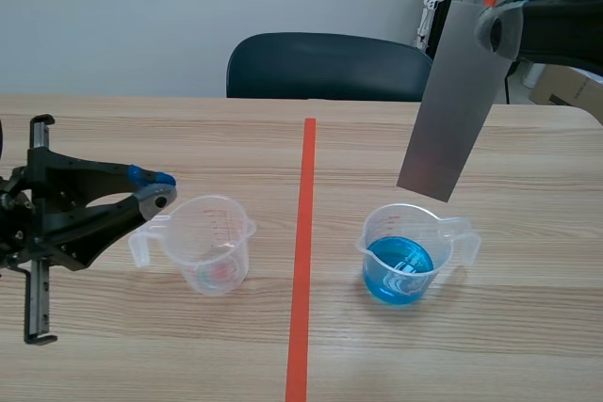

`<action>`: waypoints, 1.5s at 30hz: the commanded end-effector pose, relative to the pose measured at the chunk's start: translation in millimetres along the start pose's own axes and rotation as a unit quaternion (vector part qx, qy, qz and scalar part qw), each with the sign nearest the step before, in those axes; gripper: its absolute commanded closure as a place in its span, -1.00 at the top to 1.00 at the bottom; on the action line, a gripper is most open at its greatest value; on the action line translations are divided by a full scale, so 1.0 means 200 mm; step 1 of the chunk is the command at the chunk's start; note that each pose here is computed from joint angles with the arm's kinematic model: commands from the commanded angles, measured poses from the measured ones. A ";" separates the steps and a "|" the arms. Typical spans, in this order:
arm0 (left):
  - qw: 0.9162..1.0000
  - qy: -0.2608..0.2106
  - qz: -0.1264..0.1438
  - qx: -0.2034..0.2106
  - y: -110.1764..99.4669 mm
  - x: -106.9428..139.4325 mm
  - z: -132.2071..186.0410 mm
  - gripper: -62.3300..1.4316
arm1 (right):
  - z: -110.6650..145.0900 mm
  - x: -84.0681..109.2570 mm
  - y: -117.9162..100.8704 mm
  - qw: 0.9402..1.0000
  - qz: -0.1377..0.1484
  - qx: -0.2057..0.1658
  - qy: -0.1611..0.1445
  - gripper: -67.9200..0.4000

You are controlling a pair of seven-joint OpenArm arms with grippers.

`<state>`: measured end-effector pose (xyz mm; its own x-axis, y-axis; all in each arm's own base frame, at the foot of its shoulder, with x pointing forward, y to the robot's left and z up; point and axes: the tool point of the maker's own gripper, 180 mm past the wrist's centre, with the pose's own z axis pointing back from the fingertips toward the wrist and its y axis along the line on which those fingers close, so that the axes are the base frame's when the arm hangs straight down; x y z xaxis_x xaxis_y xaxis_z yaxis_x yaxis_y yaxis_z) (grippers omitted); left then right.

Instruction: Do the redox reaction experiment. move the plate over the blue solution

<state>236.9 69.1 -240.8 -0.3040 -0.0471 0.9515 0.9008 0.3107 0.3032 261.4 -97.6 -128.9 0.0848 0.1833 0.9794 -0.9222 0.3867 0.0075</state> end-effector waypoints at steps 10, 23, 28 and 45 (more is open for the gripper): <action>0.999 0.034 -0.001 -0.041 0.00 -0.06 -0.23 -0.86 | 0.00 0.09 -0.02 1.000 0.014 -0.004 -0.024 -0.98; 0.991 0.075 -0.014 -0.108 -0.06 -0.11 -0.40 -0.86 | 0.00 0.09 -0.02 1.000 0.014 -0.004 -0.025 -0.98; 0.992 0.070 -0.007 -0.105 -0.04 -0.09 -0.43 -0.86 | 0.00 0.09 -0.02 1.000 0.014 -0.004 -0.025 -0.98; 0.991 0.092 -0.003 -0.102 -0.03 -0.12 -0.50 -0.86 | 0.00 0.10 -0.02 1.000 0.014 -0.004 -0.027 -0.98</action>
<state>268.2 -22.7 -267.2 -0.2594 -0.2505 0.9327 0.9494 0.1110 0.2939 261.5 -97.6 -128.3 0.0836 0.1803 0.9801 -0.9220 0.3871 0.0074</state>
